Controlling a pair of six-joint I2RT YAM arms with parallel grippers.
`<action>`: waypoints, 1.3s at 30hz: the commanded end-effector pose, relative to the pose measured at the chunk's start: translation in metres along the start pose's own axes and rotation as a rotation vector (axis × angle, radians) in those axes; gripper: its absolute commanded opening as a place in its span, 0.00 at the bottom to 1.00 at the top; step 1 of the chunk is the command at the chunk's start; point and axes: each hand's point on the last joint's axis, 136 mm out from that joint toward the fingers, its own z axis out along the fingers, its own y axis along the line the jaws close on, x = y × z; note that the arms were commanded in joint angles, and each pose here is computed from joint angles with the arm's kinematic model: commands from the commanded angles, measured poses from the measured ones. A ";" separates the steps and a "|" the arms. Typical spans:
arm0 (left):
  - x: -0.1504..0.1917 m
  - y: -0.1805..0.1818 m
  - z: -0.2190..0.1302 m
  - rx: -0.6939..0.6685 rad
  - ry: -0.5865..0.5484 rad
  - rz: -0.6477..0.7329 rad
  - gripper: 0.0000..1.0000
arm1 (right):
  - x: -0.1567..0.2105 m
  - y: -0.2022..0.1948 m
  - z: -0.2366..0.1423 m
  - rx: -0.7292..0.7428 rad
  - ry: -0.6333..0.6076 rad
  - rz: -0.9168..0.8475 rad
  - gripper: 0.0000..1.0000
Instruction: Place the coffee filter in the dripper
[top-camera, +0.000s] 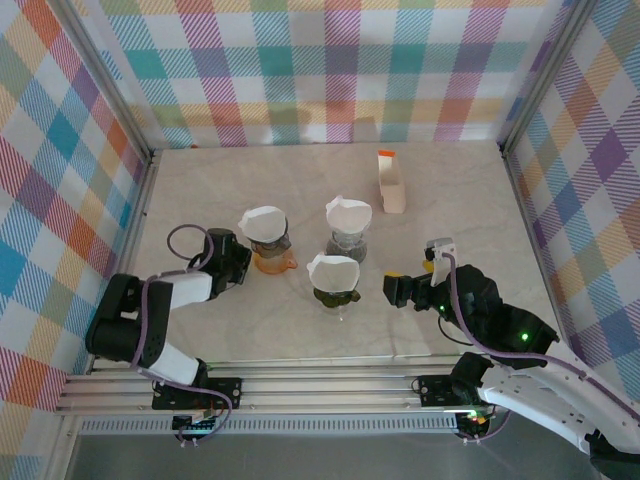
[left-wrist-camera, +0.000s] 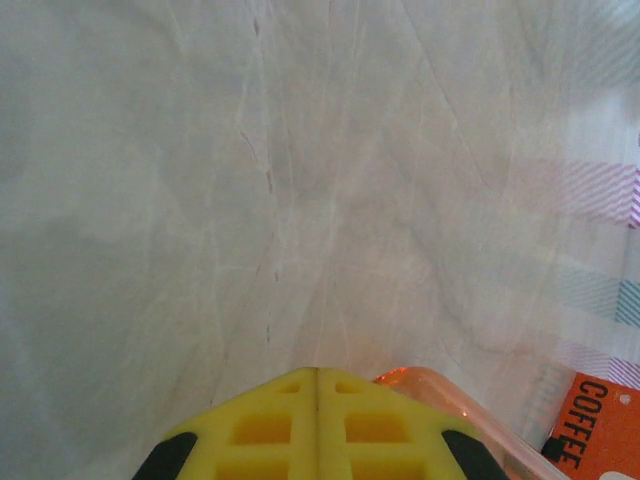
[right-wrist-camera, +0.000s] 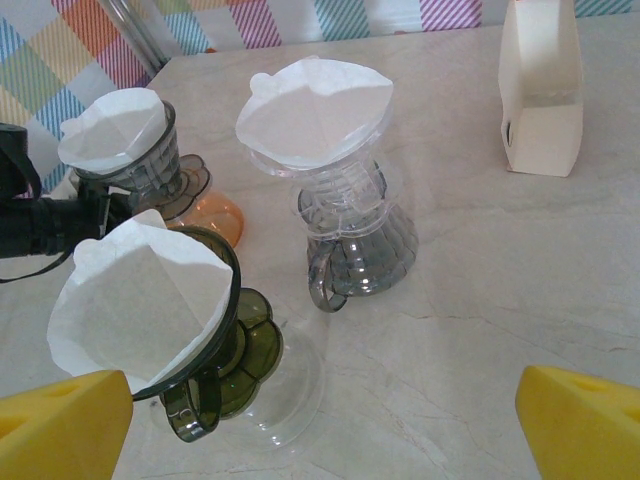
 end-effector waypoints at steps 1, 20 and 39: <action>-0.018 0.014 -0.023 -0.074 -0.082 0.016 0.00 | -0.008 0.002 -0.006 -0.008 -0.017 0.030 0.98; -0.121 -0.037 -0.167 -0.258 -0.565 0.507 1.00 | -0.003 -0.003 0.001 0.021 -0.017 0.022 0.99; -0.099 -0.033 -0.076 -0.132 -0.445 1.014 1.00 | 0.000 -0.010 -0.008 0.024 -0.036 0.032 0.99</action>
